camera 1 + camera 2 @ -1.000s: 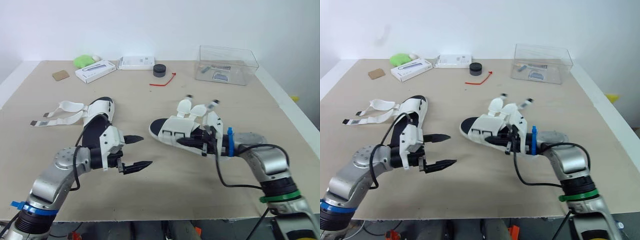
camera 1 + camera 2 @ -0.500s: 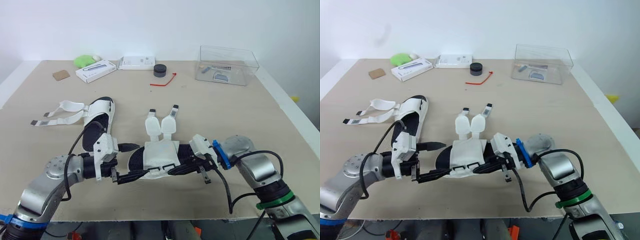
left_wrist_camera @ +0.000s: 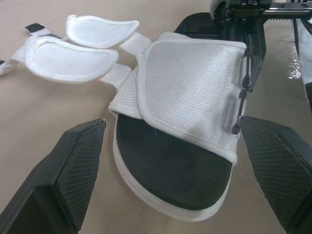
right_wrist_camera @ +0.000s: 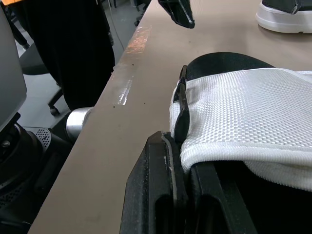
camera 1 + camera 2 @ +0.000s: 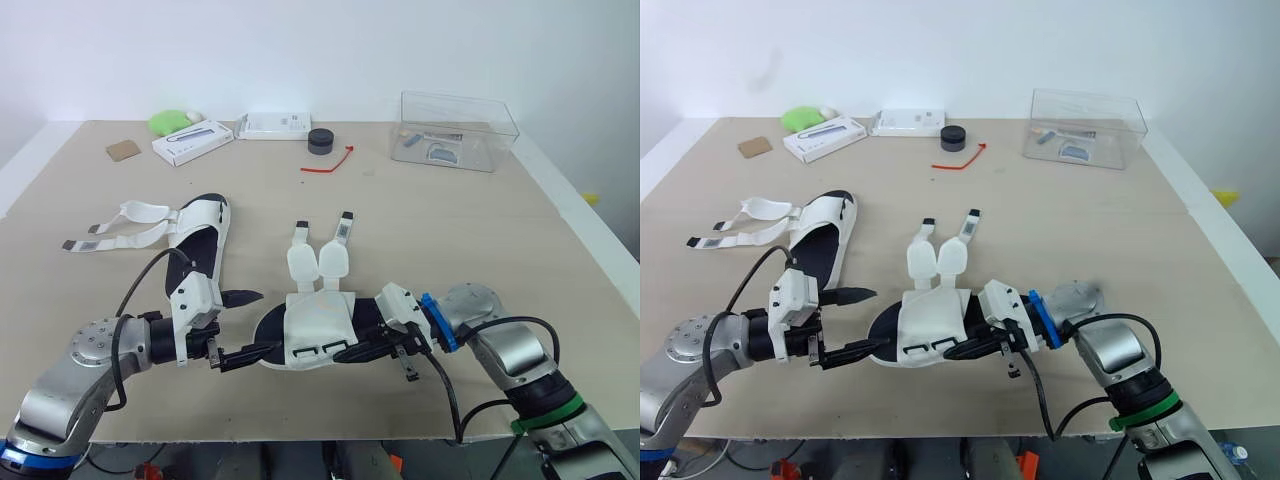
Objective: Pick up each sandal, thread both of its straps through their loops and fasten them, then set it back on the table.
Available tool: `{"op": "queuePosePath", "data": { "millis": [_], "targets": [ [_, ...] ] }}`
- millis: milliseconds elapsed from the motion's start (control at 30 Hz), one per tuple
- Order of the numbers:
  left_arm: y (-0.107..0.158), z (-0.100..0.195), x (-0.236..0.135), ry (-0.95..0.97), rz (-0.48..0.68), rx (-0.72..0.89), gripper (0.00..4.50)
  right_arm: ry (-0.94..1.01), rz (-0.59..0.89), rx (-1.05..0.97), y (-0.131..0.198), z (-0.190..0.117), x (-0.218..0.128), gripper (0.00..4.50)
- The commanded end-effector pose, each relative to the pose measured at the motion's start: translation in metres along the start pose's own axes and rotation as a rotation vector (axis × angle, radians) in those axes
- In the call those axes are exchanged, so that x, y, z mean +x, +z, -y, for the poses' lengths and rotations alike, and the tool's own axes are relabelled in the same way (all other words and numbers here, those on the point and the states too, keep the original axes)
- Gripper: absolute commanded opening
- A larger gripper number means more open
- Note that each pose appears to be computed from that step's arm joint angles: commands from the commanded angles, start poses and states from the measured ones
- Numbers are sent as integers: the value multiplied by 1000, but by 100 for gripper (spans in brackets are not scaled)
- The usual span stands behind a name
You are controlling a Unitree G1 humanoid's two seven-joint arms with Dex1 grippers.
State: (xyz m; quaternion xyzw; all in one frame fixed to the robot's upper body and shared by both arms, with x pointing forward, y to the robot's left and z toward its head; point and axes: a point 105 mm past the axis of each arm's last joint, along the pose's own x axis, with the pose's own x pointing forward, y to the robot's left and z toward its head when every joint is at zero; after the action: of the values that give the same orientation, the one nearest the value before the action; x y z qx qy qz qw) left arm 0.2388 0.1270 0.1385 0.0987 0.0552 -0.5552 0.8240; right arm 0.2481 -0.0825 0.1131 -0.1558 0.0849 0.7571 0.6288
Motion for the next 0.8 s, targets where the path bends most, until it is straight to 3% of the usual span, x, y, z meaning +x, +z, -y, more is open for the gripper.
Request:
{"op": "queuePosePath", "data": {
  "millis": [33,133,300,333,567,800],
  "targets": [
    [10,2,4,-28,14,66,450,-16,2,-25,6,5,-6,39],
    [11,4,7,-44,13,70,450,-30,0,-20,6,6,-8,159],
    [10,3,9,-55,8,76,450,-35,12,-1,7,-2,-15,405],
    [10,3,9,-55,8,76,450,-33,11,1,7,-5,-17,428],
    [10,-6,9,-49,1,85,450,-101,-31,58,0,-18,-52,428],
    [10,-18,11,-46,10,106,450,-249,35,33,20,7,-67,428]
  ]
}}
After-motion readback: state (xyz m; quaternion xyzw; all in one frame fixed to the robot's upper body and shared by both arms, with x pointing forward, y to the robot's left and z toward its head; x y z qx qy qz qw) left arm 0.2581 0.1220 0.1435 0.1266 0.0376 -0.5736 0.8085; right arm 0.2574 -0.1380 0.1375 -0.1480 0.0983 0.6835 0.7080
